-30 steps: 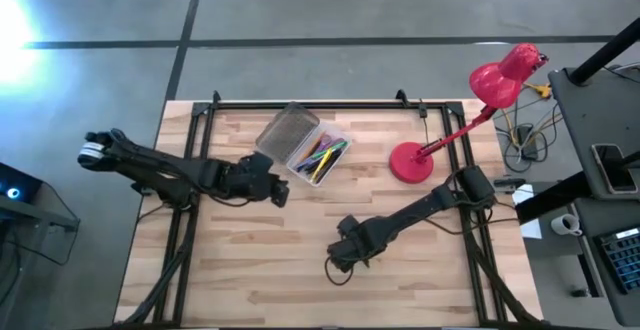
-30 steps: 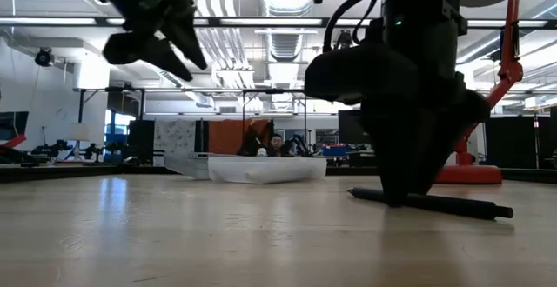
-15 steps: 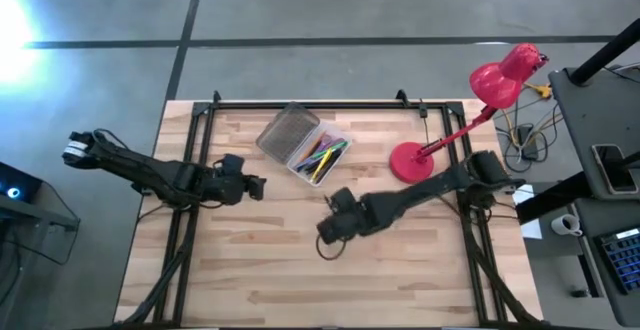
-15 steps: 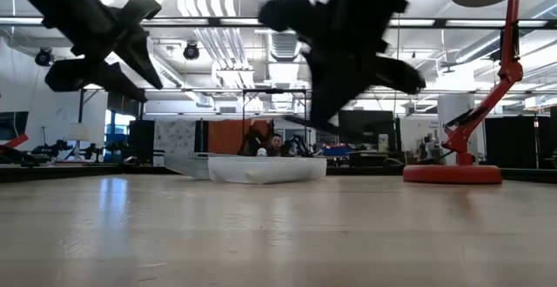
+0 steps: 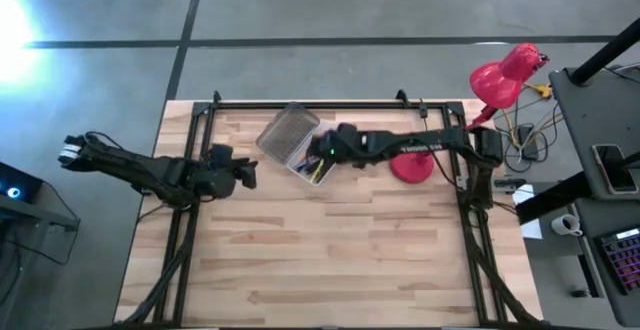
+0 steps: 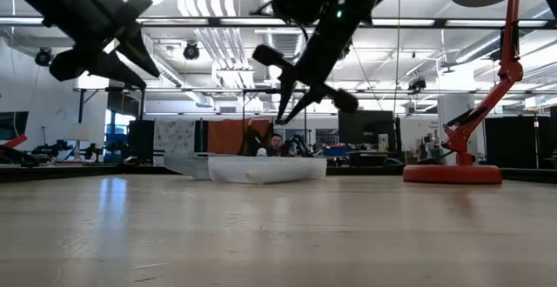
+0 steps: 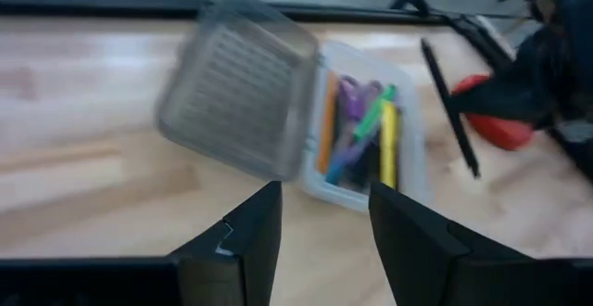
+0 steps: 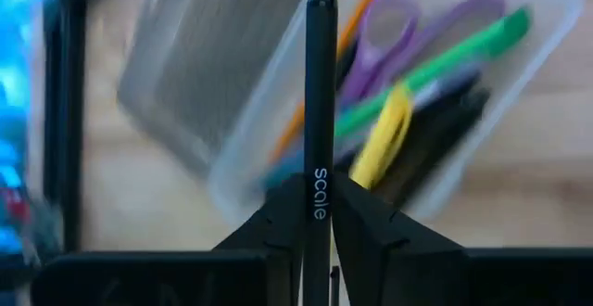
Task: Pick & place school supplies into a supply box
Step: Put the black pen into the black supply box, then close the black supply box
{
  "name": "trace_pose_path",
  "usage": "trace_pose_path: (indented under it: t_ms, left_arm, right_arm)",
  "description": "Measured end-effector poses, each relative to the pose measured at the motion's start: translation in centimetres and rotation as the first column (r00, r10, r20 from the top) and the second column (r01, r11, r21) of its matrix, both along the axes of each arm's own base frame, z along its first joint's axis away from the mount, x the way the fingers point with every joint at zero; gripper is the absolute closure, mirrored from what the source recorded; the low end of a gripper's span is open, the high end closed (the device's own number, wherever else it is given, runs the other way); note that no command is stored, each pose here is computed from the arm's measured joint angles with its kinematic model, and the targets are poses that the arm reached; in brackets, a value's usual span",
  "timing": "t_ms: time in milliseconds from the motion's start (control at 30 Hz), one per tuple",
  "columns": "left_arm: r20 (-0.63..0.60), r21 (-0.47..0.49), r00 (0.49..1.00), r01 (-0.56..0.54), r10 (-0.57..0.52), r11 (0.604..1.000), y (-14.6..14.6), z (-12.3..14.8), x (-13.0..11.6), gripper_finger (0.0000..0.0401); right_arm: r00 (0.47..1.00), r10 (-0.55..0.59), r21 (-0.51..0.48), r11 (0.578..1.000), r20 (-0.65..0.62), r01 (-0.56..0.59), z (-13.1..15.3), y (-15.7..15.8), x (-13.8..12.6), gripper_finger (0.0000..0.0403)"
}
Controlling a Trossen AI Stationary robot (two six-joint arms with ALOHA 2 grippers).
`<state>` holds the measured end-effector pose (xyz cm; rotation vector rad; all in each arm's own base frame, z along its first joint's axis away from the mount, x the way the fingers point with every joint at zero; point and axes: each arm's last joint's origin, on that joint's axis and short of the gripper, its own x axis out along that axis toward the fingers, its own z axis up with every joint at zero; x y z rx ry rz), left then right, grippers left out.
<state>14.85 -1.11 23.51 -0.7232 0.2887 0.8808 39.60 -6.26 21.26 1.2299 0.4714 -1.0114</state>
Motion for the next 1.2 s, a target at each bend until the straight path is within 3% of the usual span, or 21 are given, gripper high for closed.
trace_pose_path:
  t_ms: [167,367,467,600,700,800,967,1100,1200]
  left_arm:
    - [-0.094,0.076,0.994,-0.041,0.048,0.996,1.5,0.0,-0.4,0.0253]
    - [-0.161,0.123,0.980,-0.094,0.113,0.988,3.8,0.3,-0.8,0.0253]
    - [-0.203,0.115,0.970,-0.110,0.132,0.987,5.2,0.2,-1.0,0.0253]
    - [-0.168,0.013,0.978,-0.119,0.120,0.993,8.2,-0.2,-1.2,0.0253]
    - [-0.087,-0.062,0.990,-0.117,0.111,0.991,11.0,-0.8,-1.7,0.0253]
    - [-0.026,-0.111,0.989,-0.149,0.147,0.983,13.7,-1.2,-2.5,0.0255]
    - [0.006,-0.205,0.995,-0.100,0.103,0.974,17.4,-2.3,-3.4,0.0293]
    - [-0.020,-0.317,0.998,-0.070,0.067,0.946,19.5,-4.7,-2.8,0.0343]
    - [-0.048,-0.372,0.997,-0.068,0.054,0.926,20.9,-6.4,-1.9,0.0375]
  right_arm:
    - [0.984,-0.171,0.051,0.984,0.052,0.168,-0.2,-2.8,-0.6,0.0342]
    - [0.977,-0.195,0.081,0.979,0.087,0.188,-0.1,-4.2,-0.7,0.0316]
    - [0.990,-0.116,0.048,0.992,0.082,0.113,0.0,-4.1,-0.5,0.0304]
    - [0.999,0.052,-0.026,0.998,0.007,-0.052,0.0,-3.5,-0.4,0.0287]
    - [0.974,0.221,-0.078,0.971,-0.052,-0.225,0.0,-2.6,-0.2,0.0277]
    - [0.944,0.310,-0.061,0.946,-0.113,-0.318,-0.2,-1.3,-0.3,0.0276]
    - [0.891,0.381,-0.019,0.917,-0.248,-0.397,-1.1,0.5,-1.1,0.0321]
    - [0.860,0.412,0.002,0.902,-0.300,-0.431,-2.1,1.8,-1.7,0.0383]
    - [0.847,0.418,0.013,0.899,-0.327,-0.439,-3.0,2.2,-2.2,0.0392]
